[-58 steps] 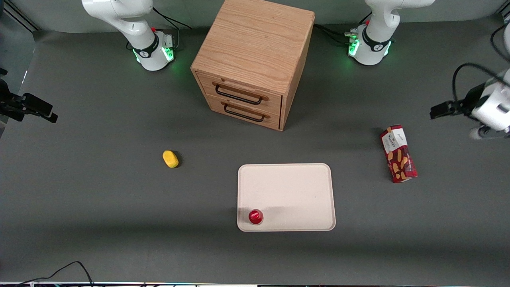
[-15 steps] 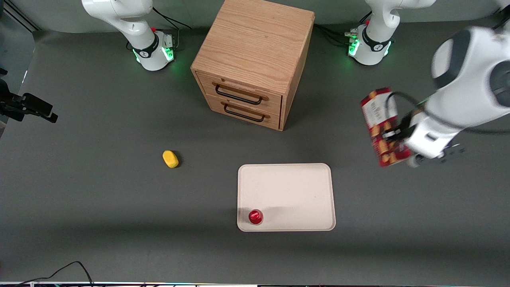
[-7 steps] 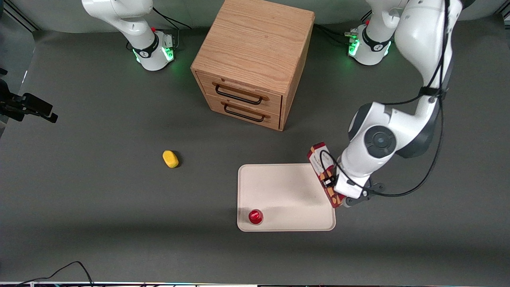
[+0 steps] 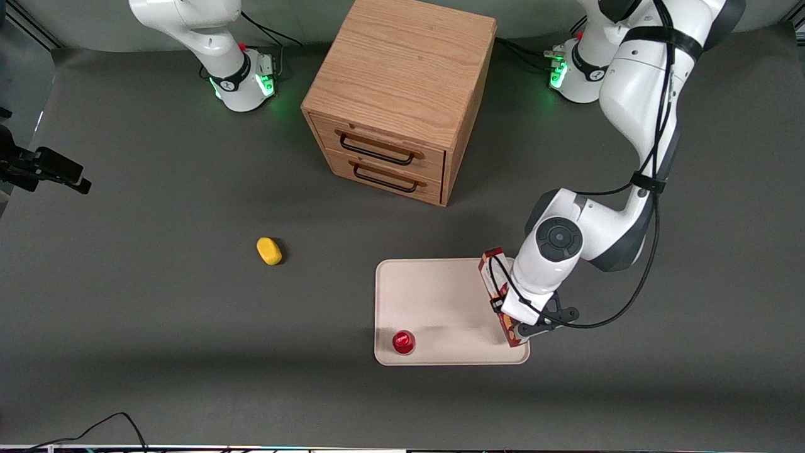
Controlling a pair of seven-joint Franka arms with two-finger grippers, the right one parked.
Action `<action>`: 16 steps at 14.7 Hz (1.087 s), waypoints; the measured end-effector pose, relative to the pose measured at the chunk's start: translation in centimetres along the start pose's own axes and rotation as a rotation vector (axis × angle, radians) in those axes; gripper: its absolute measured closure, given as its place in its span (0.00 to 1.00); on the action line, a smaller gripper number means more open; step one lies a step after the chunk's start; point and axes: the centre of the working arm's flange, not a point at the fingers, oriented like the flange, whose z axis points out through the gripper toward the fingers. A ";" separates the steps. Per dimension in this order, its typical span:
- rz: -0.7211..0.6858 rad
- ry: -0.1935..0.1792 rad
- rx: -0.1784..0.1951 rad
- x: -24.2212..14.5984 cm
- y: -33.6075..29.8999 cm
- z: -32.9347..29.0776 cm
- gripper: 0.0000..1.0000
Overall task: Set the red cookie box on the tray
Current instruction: 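Carry the held box over the cream tray and lower it, then open the left gripper to release the box onto the tray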
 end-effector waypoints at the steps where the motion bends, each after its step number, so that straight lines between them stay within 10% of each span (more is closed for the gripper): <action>1: 0.000 0.001 -0.002 0.0 0.0 0.2 0.85; 10: 0.008 0.015 -0.049 -1.1 0.0 3.6 0.85; 14: 0.007 0.012 -0.042 -1.1 -0.3 3.8 0.47; 16: 0.006 -0.030 0.021 -0.9 -0.9 3.2 0.27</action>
